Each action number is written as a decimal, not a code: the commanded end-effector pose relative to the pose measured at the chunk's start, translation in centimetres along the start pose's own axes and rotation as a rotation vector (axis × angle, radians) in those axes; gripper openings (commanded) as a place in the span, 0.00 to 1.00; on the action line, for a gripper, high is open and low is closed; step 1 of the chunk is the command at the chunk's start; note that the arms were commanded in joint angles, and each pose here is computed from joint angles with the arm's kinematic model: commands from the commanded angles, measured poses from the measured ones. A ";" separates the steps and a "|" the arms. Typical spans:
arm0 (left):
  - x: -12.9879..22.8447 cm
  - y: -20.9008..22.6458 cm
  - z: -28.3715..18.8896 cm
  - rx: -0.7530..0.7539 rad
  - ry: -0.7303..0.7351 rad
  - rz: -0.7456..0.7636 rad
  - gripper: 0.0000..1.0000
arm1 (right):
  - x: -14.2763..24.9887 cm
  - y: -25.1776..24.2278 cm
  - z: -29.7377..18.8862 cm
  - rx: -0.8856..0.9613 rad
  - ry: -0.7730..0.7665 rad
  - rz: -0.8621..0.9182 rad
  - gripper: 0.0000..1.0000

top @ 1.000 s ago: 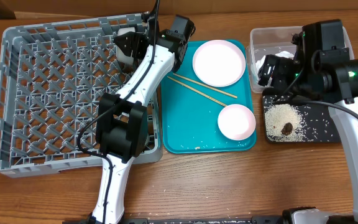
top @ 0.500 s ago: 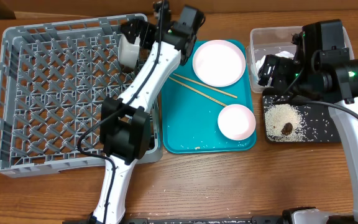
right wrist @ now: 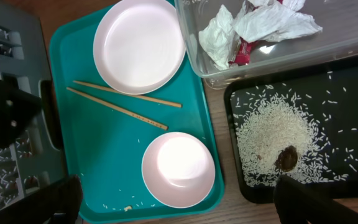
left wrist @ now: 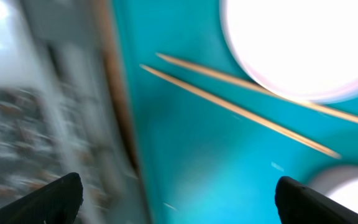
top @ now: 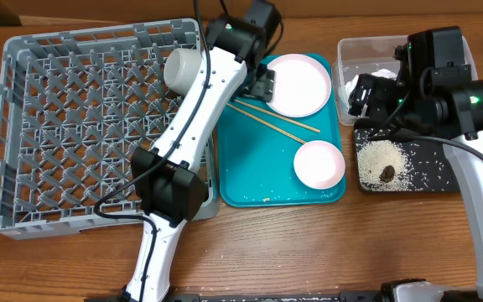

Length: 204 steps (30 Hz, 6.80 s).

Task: Sort waste into correct bins and load items into the dishwasher
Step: 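Move left gripper to the pink bowl and grasp its rim, then lift the pink bowl and carry it into the dish rack, then stand the pink bowl upright in a rack slot and release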

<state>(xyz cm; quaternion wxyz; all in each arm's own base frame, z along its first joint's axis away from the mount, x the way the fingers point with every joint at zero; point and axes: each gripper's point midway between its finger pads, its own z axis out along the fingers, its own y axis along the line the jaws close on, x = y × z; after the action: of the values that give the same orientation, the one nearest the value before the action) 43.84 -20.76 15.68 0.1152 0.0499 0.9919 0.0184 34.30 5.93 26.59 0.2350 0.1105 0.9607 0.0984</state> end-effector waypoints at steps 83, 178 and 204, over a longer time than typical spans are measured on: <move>5.7 19.6 -7.1 -1.086 -0.297 -0.005 0.04 | -0.6 0.2 -0.6 -0.005 -0.029 -0.008 1.00; 10.1 15.2 -1.8 -1.141 -0.042 0.355 0.30 | -0.6 0.2 -0.7 -0.005 -0.029 -0.008 1.00; 9.8 7.4 -1.0 -0.550 0.070 0.183 0.60 | -0.6 0.2 -0.7 -0.004 -0.029 -0.008 1.00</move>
<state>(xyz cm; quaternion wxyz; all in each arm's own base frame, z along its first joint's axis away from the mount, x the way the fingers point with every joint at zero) 33.86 -10.97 13.91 0.0806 0.0865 0.9358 0.3320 34.30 5.92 26.59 0.2350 0.1105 0.9607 0.0983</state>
